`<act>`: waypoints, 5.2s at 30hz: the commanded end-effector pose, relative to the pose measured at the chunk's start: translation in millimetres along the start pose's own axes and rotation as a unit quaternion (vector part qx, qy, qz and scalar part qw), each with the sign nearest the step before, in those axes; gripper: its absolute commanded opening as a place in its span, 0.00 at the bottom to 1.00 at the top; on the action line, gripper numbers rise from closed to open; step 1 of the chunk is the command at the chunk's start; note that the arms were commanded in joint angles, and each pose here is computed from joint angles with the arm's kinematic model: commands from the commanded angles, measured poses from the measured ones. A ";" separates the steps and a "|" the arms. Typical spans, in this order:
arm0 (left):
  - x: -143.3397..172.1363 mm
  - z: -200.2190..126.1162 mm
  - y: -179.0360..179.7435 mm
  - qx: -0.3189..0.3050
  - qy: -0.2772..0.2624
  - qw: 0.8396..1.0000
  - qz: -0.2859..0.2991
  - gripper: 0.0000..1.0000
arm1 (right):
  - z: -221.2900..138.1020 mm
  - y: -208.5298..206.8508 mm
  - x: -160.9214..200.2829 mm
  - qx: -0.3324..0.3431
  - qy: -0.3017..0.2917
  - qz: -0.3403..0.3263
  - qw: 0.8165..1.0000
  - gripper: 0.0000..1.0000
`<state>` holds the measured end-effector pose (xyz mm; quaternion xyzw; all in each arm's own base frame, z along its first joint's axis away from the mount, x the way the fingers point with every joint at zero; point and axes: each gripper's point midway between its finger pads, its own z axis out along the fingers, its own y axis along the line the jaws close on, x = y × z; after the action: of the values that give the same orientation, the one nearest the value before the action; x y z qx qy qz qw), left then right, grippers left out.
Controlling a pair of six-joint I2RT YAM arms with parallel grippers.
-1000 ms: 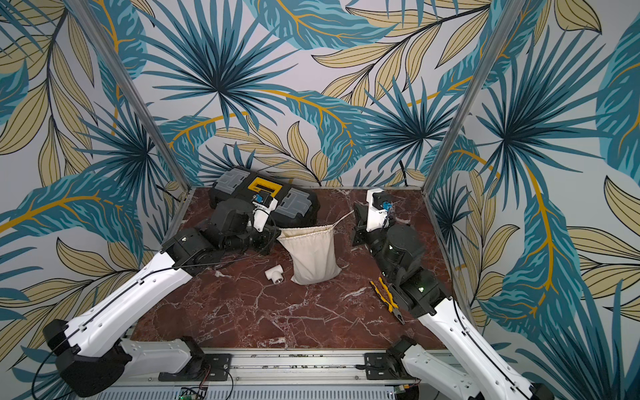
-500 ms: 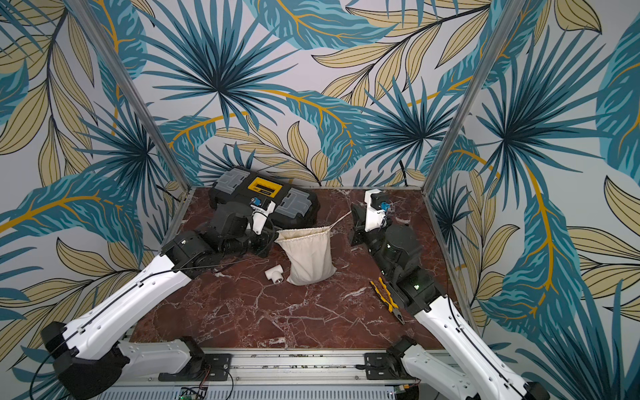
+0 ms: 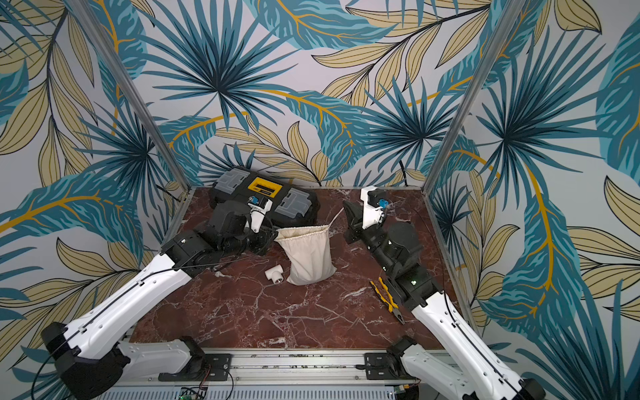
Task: Close the soil bag
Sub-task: Frap the soil bag at the center of the board.
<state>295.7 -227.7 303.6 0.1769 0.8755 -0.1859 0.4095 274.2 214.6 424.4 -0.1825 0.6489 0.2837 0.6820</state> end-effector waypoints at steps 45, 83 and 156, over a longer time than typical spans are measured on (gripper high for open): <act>-90.2 6.9 -140.7 0.289 -0.267 0.883 0.256 0.73 | 10.1 55.2 -59.5 -0.151 -0.047 0.002 0.987 0.00; -72.9 50.0 -139.7 0.286 -0.160 0.909 0.257 0.14 | -3.4 56.5 -94.0 -0.148 -0.087 0.018 0.985 0.00; 26.0 61.4 -18.2 0.022 0.112 0.937 0.329 0.13 | -48.5 24.3 -239.9 -0.008 -0.226 -0.027 0.974 0.00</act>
<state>321.3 -318.1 328.2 0.4734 0.7310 -0.1313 0.4736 269.4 222.3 542.9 -0.2072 0.6266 0.2910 0.6926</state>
